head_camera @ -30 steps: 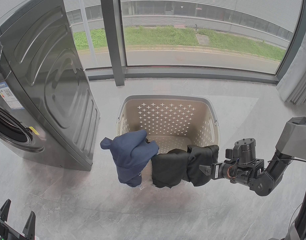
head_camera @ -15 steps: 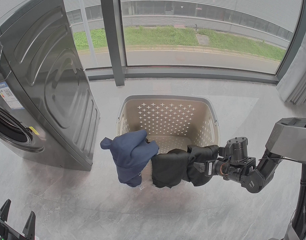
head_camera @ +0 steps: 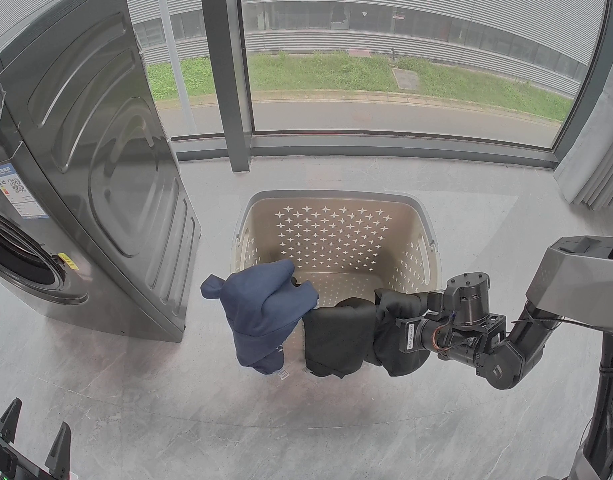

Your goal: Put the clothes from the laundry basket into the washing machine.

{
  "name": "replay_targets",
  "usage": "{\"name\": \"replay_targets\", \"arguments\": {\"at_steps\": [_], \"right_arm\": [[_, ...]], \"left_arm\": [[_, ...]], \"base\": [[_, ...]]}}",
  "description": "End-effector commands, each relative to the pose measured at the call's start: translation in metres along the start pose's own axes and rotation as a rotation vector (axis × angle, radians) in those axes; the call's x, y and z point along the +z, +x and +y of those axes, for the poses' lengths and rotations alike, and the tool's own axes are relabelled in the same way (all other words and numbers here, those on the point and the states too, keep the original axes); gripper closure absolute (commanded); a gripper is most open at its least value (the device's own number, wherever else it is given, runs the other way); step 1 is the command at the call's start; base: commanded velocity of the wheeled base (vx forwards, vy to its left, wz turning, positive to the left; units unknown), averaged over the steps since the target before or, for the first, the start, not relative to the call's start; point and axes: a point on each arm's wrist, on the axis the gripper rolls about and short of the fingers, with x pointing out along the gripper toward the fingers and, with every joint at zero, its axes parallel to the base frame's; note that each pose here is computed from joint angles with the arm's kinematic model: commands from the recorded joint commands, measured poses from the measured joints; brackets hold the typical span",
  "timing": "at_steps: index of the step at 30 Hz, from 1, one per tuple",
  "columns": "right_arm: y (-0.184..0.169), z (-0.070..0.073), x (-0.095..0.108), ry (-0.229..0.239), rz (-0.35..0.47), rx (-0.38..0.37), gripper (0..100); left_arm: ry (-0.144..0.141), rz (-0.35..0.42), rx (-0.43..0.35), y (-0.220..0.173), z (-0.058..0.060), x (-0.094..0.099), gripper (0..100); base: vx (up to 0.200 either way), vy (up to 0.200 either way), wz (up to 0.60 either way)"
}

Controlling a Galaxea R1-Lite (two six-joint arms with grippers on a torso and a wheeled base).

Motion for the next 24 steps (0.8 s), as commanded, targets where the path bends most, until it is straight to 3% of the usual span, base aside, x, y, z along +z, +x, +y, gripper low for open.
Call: {"name": "replay_targets", "arguments": {"at_steps": [1, 9, 21, 22, 24], "right_arm": [[-0.011, 0.002, 0.005, -0.004, -0.029, 0.01, 100], [-0.046, 0.003, 0.011, -0.008, -0.034, 0.015, 100], [-0.03, 0.0, -0.002, -0.004, 0.003, 0.004, 100], [-0.03, -0.001, -0.002, -0.003, 0.002, 0.003, 0], [-0.029, -0.003, -0.002, 0.0, 0.002, -0.004, 0]], "left_arm": [[0.0, 0.005, 0.0, 0.0, 0.0, -0.005, 0], [0.001, 0.005, 0.0, 0.0, 0.0, -0.005, 0], [0.0, 0.005, 0.0, 0.0, 0.0, -0.005, 0], [0.0, 0.005, 0.0, 0.0, 0.0, -0.005, 0], [0.0, 0.005, 0.0, 0.0, 0.0, -0.005, 0]], "base": [[0.0, 0.0, 0.0], [0.0, 0.0, 0.0], [0.0, 0.0, 0.0], [0.0, 0.0, 0.0], [0.0, 0.0, 0.0]]}}
